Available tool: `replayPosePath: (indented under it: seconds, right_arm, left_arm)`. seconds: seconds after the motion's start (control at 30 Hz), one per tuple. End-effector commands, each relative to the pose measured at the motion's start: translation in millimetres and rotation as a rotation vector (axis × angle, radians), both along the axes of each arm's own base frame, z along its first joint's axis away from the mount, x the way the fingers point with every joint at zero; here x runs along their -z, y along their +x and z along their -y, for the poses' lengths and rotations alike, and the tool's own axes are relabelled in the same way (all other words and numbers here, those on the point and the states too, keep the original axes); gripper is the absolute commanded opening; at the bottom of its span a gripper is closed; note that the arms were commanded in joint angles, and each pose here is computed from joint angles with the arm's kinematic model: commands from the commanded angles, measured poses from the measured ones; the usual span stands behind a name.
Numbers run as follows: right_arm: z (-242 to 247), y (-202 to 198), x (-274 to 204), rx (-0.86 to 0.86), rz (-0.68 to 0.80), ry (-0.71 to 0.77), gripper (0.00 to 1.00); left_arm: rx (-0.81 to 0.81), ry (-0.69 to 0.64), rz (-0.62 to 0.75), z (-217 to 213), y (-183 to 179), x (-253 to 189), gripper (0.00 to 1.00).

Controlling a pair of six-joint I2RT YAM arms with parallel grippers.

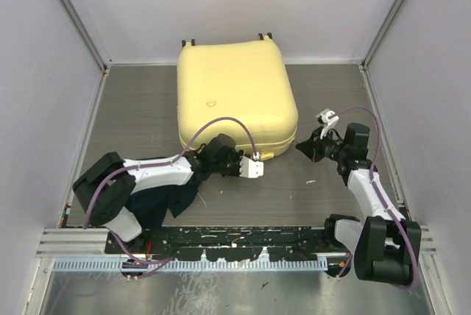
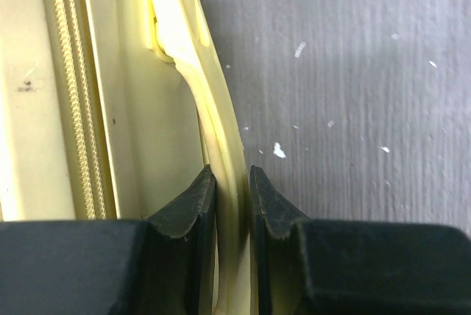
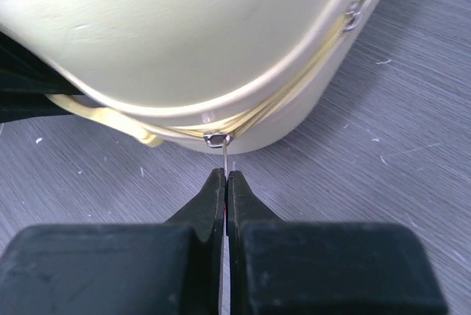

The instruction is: Pack the luggage

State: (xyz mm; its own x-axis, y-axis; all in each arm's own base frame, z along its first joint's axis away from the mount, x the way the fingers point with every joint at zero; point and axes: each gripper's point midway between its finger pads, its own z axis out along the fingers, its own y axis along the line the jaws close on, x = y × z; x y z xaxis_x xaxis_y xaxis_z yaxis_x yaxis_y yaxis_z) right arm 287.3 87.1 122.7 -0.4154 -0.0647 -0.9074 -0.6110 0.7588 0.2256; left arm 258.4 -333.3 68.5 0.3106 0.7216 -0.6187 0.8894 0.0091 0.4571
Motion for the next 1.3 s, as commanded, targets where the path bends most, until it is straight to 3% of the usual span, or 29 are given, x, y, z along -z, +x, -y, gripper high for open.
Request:
replayPosePath:
  seconds: [0.0,0.37,0.6,0.63,0.73,0.8,0.97,1.03,1.1,1.17,1.27]
  right_arm:
    - [54,34,-18,0.108,0.106,-0.134,0.01]
    - [50,104,-41,0.138,0.124,0.024,0.01]
    - [21,107,-41,0.09,0.099,0.075,0.02]
    - [21,103,-38,0.092,0.09,0.079,0.05]
    - [21,95,-36,0.09,0.076,0.062,0.12]
    - [21,91,-38,0.09,0.075,0.055,0.25]
    - [25,82,-47,0.114,0.08,0.037,0.57]
    - [30,81,-52,0.138,0.083,0.026,0.66]
    - [34,80,-59,0.161,0.086,0.012,0.82]
    - [39,79,-65,0.178,0.079,-0.002,0.89]
    - [44,79,-72,0.208,0.058,-0.017,0.91]
  left_arm:
    - [0.113,0.224,-0.052,-63,-32,40,0.0]
    - [0.221,0.221,-0.089,-61,-45,37,0.0]
    - [0.201,0.121,-0.086,-39,-38,4,0.01]
    - [0.19,0.086,-0.083,-34,-37,-8,0.09]
    - [0.139,-0.015,-0.078,-16,-36,-51,0.44]
    - [0.112,-0.074,-0.076,-5,-37,-79,0.63]
    - [0.075,-0.2,-0.073,15,-47,-143,0.83]
    - [0.009,-0.25,-0.109,16,-44,-166,0.87]
    - [-0.061,-0.298,-0.152,11,-37,-188,0.88]
    - [-0.121,-0.367,-0.19,3,-26,-209,0.92]
    - [-0.223,-0.444,-0.207,-17,-4,-232,0.94]
